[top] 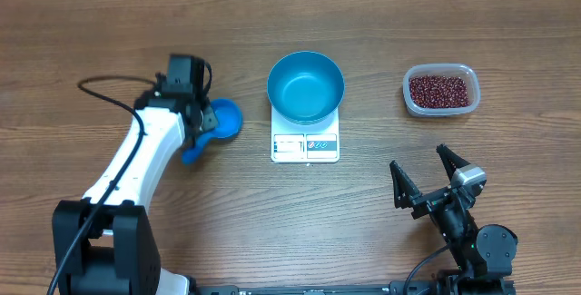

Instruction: Scoop item into bowl and weigh 150g on scale

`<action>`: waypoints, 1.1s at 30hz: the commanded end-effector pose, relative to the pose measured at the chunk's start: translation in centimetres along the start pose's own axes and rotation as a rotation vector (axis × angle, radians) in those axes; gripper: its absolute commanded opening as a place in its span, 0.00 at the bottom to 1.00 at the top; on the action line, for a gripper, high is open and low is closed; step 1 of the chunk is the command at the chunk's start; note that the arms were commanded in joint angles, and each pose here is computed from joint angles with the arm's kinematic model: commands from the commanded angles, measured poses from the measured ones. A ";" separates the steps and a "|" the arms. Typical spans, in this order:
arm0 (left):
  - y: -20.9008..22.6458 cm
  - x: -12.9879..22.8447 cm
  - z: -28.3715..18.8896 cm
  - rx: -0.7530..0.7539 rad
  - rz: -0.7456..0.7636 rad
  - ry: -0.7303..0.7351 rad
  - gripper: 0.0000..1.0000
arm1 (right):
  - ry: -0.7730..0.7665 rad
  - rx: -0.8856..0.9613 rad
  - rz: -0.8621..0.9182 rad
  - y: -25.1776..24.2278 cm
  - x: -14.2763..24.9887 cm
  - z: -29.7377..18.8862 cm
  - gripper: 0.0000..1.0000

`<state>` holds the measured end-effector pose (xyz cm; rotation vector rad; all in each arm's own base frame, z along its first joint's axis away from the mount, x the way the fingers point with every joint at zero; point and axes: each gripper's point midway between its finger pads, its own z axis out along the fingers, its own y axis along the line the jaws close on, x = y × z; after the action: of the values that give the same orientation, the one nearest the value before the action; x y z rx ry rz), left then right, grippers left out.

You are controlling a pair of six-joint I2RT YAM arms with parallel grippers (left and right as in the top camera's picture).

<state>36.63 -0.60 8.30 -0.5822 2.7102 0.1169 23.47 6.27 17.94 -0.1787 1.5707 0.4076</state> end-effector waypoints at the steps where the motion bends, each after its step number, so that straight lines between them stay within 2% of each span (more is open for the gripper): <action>1: -1.7 -2.8 -2.6 0.057 0.050 -0.051 0.43 | 0.000 -0.005 0.004 0.1 0.3 0.0 1.00; 6: -2.0 -2.7 -3.0 0.071 0.062 -0.034 0.47 | 0.000 -0.005 0.004 0.1 0.3 0.0 1.00; 9: -1.2 -2.5 -2.7 0.030 0.065 -0.034 0.49 | 0.000 -0.005 0.004 0.1 0.3 0.0 1.00; 12: 0.4 -3.4 -2.5 -0.069 0.062 -0.085 0.66 | 0.000 -0.005 0.004 0.1 0.3 0.0 1.00; 15: 1.1 -4.5 -2.1 -0.119 0.055 -0.129 0.67 | 0.000 -0.005 0.004 0.1 0.3 0.0 1.00; 17: 0.6 -5.4 -0.9 -0.102 0.061 -0.147 0.56 | 0.000 -0.005 0.004 0.1 0.3 0.0 1.00; 19: 0.0 -5.9 0.4 -0.088 0.071 -0.153 0.41 | 0.000 -0.005 0.004 0.1 0.3 0.0 1.00; 20: -0.6 -6.1 1.3 -0.073 0.094 -0.154 0.29 | 0.000 -0.005 0.004 0.1 0.3 0.0 1.00; 22: -1.5 -6.3 2.8 -0.046 0.145 -0.150 0.15 | 0.000 -0.005 0.004 0.1 0.3 0.0 1.00; 23: -2.1 -6.3 3.6 -0.030 0.178 -0.145 0.11 | 0.000 -0.005 0.004 0.1 0.3 0.0 1.00; 27: -2.6 -5.4 6.5 -0.025 0.248 -0.100 0.09 | 0.000 -0.005 0.004 0.1 0.3 0.0 1.00; 30: -2.0 -4.3 6.6 -0.043 0.259 -0.050 0.04 | 0.000 -0.005 0.004 0.1 0.3 0.0 1.00; 33: -1.4 -3.4 5.9 -0.059 0.248 -0.005 0.04 | 0.000 -0.005 0.004 0.1 0.3 0.0 1.00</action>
<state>42.71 0.16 3.39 -0.2696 2.7431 0.2655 23.48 6.26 17.94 -0.1781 1.5707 0.4076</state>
